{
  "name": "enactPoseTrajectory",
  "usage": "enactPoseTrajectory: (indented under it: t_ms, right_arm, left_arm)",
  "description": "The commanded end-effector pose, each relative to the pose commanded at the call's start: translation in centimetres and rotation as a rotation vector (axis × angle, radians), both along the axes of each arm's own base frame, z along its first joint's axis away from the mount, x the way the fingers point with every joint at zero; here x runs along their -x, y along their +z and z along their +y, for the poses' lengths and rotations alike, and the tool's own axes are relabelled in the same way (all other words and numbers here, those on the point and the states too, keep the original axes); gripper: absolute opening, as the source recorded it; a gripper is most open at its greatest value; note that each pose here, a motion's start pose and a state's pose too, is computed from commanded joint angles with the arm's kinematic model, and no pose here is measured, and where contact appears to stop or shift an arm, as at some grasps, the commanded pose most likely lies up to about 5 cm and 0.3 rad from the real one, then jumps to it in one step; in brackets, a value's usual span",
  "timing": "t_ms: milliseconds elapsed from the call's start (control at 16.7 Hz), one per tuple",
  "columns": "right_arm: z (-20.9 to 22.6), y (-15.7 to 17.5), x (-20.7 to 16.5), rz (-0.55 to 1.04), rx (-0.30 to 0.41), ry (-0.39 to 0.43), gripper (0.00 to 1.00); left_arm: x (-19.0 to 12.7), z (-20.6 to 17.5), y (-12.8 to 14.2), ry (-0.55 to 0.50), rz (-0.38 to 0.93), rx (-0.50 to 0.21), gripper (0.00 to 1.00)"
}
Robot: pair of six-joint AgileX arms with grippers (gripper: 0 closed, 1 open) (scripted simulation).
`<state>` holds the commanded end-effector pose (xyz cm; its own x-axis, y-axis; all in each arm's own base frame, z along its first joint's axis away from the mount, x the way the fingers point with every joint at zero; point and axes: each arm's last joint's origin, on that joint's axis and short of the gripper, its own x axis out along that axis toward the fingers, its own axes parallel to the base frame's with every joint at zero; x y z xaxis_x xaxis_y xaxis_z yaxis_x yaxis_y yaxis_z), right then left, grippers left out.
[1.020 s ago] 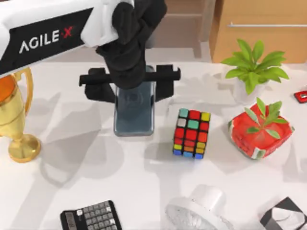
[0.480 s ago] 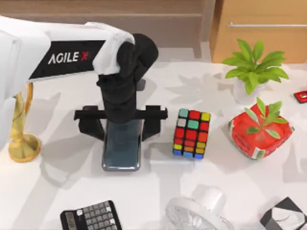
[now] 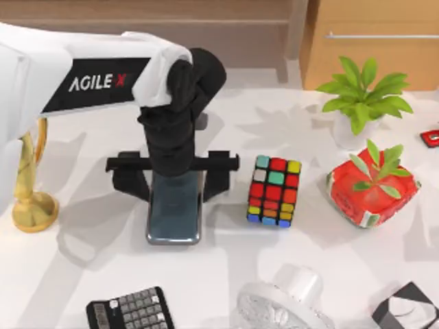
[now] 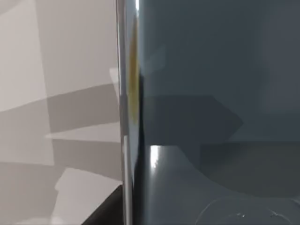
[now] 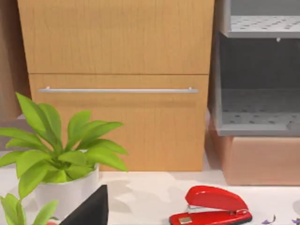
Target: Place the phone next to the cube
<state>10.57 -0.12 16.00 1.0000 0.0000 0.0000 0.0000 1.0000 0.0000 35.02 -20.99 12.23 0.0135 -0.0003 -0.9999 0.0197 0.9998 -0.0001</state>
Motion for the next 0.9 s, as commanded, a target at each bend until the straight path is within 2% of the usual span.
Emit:
enactPoseTrajectory:
  t_ms: [600, 900]
  right_arm:
    - [0.00, 0.00, 0.00, 0.000, 0.000, 0.000, 1.00]
    - [0.00, 0.00, 0.00, 0.000, 0.000, 0.000, 1.00]
  left_arm:
    - [0.00, 0.00, 0.00, 0.000, 0.000, 0.000, 0.98]
    - [0.00, 0.00, 0.00, 0.000, 0.000, 0.000, 1.00]
